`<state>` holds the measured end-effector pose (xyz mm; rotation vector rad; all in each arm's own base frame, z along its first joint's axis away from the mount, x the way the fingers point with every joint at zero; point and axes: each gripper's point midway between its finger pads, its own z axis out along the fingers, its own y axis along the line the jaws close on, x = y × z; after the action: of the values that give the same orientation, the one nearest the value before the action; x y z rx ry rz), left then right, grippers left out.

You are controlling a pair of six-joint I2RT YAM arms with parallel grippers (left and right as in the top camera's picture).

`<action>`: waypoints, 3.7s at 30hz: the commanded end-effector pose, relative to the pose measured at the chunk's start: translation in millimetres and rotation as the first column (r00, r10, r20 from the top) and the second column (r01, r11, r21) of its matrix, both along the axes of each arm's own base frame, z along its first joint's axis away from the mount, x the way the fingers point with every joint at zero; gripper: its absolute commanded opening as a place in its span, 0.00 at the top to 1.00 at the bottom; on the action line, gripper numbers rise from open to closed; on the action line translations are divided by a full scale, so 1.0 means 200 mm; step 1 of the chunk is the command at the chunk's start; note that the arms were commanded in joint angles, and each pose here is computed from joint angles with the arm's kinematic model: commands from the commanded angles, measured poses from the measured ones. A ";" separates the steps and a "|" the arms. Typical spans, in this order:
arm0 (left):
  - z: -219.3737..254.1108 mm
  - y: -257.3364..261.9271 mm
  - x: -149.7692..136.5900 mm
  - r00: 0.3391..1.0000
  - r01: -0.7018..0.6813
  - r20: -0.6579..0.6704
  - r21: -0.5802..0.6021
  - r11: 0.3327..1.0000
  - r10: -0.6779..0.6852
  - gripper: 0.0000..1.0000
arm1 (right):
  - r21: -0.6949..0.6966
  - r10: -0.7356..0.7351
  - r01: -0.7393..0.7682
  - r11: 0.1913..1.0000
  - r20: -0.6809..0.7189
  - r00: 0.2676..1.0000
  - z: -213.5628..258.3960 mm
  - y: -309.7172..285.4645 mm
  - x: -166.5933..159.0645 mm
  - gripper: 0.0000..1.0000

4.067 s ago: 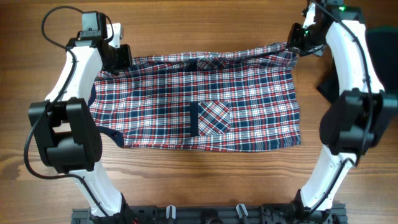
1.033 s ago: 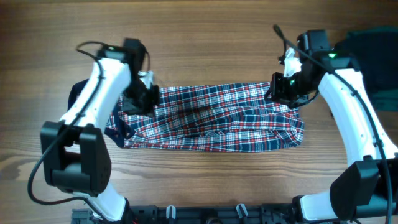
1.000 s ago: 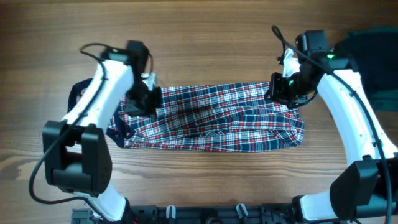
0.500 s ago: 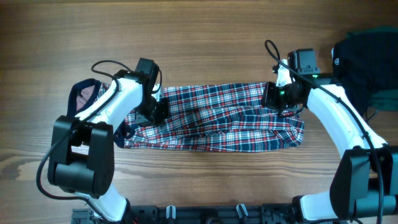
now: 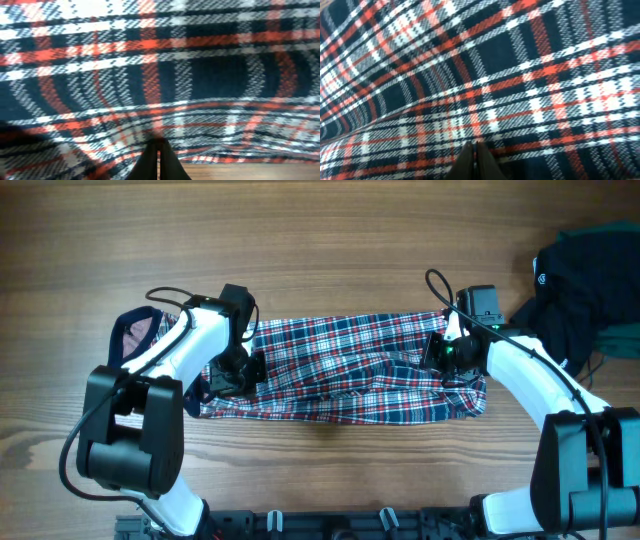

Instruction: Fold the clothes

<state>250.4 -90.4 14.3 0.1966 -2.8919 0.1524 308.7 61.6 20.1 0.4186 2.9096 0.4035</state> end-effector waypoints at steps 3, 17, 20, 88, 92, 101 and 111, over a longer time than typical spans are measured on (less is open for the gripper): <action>0.01 0.10 0.00 0.997 -0.072 0.018 0.126 0.989 0.070 0.96 | -0.232 -0.327 0.290 0.929 -0.143 0.934 -0.06 -0.22 -0.19 0.96; 0.35 -0.46 0.44 0.930 0.102 0.369 -0.287 0.952 0.012 0.96 | -0.168 -0.340 0.314 0.935 -0.162 0.926 -0.05 -0.16 -0.18 0.96; 0.33 -0.64 0.45 0.920 0.139 0.392 -0.333 0.933 0.003 0.96 | -0.122 -0.304 0.286 0.950 -0.163 0.939 -0.05 -0.12 -0.16 0.96; 0.46 0.13 -0.01 0.860 -0.468 0.312 0.165 0.868 0.404 0.24 | -0.191 -0.339 0.330 0.924 -0.014 0.941 -0.03 -0.28 -0.01 0.43; 0.40 0.18 -0.07 0.803 -0.538 0.360 0.092 0.838 0.476 0.25 | -0.189 -0.327 0.318 0.929 -0.017 0.945 -0.03 -0.27 -0.02 0.43; 0.20 0.15 -0.11 0.731 -0.620 0.349 -0.019 0.784 0.586 0.21 | -0.151 -0.306 0.300 0.942 -0.017 0.952 -0.03 -0.24 0.00 0.43; 0.08 0.20 -0.08 0.701 -0.636 0.364 -0.067 0.769 0.613 0.24 | -0.152 -0.288 0.282 0.947 -0.018 0.958 -0.03 -0.23 0.00 0.43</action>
<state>234.4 -51.6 34.7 1.3160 -3.0385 0.2217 307.0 13.1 14.2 0.8303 2.8264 0.1179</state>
